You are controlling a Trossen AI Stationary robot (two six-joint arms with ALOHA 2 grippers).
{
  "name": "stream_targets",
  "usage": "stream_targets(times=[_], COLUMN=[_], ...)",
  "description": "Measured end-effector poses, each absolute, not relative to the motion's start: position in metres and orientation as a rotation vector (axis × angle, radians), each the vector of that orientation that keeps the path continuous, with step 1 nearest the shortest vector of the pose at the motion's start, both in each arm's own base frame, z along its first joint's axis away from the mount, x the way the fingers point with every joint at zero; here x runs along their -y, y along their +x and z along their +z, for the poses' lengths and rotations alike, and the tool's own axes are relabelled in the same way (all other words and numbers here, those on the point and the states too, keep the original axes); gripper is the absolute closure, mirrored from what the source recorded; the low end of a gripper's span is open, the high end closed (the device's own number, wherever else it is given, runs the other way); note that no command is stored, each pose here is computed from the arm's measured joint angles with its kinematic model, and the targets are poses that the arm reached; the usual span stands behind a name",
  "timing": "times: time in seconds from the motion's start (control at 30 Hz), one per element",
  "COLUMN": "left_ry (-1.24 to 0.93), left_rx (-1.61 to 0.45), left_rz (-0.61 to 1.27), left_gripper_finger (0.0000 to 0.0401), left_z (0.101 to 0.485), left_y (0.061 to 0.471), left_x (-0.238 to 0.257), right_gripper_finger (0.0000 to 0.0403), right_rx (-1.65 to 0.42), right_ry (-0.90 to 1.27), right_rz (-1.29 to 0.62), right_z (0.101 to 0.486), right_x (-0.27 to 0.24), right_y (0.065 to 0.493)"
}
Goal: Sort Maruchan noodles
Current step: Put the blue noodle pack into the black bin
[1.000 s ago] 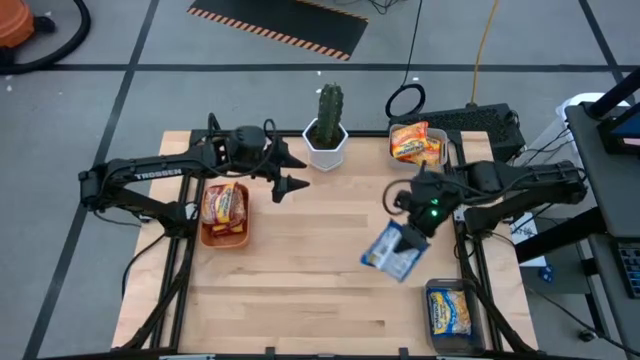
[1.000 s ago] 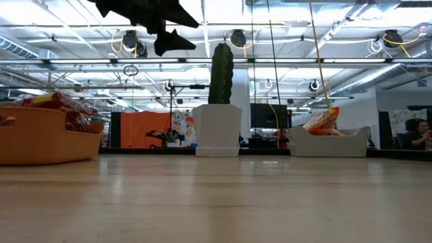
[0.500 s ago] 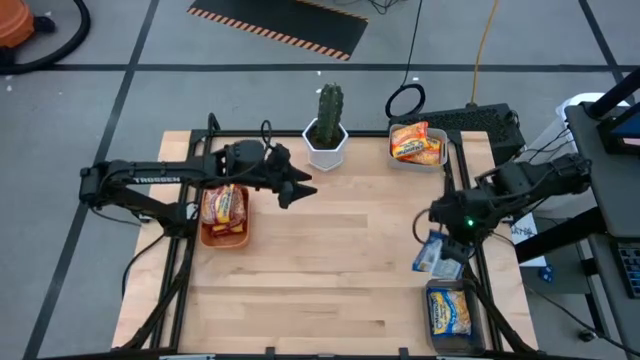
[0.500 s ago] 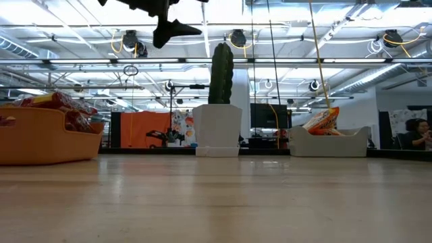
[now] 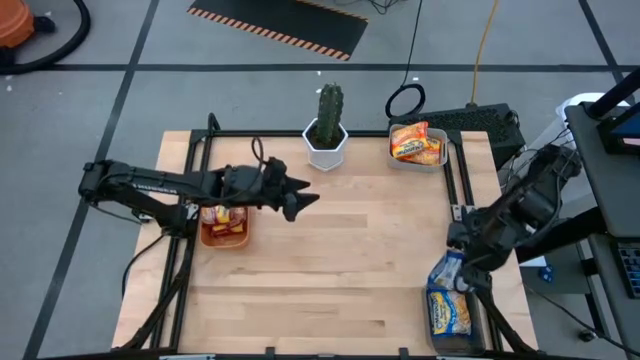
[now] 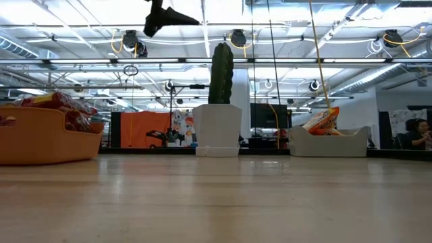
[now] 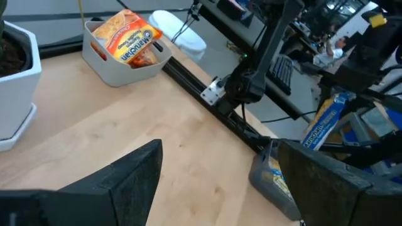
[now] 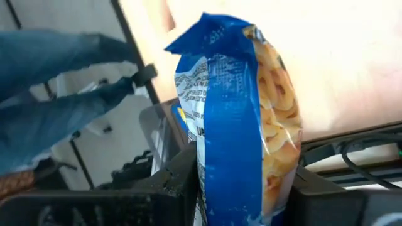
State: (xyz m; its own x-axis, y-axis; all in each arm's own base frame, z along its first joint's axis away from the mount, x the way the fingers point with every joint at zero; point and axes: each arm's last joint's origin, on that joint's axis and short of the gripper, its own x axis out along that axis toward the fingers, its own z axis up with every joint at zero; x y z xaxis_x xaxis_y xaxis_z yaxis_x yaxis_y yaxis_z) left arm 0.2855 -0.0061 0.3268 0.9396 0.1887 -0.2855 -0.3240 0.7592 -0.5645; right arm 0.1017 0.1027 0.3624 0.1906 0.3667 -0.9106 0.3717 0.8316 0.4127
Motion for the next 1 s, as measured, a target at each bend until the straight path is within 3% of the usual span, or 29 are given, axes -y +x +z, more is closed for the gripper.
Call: stream_targets(times=[0.63,1.0], left_ry=[-0.684,-0.664], left_rx=[-0.203,-0.231], left_rz=[0.322,0.308], left_gripper_finger=[0.0084,0.0084], left_z=[0.326,0.324], left_y=[0.282,0.281], left_x=[0.032,0.038], right_gripper_finger=[0.0291,0.0291], right_rx=[-1.508,-1.494], right_ry=[0.408,0.247], right_rz=[-0.031,-0.159], right_z=[0.337,0.306], right_x=[-0.166,-0.181], right_y=[0.087,0.079])
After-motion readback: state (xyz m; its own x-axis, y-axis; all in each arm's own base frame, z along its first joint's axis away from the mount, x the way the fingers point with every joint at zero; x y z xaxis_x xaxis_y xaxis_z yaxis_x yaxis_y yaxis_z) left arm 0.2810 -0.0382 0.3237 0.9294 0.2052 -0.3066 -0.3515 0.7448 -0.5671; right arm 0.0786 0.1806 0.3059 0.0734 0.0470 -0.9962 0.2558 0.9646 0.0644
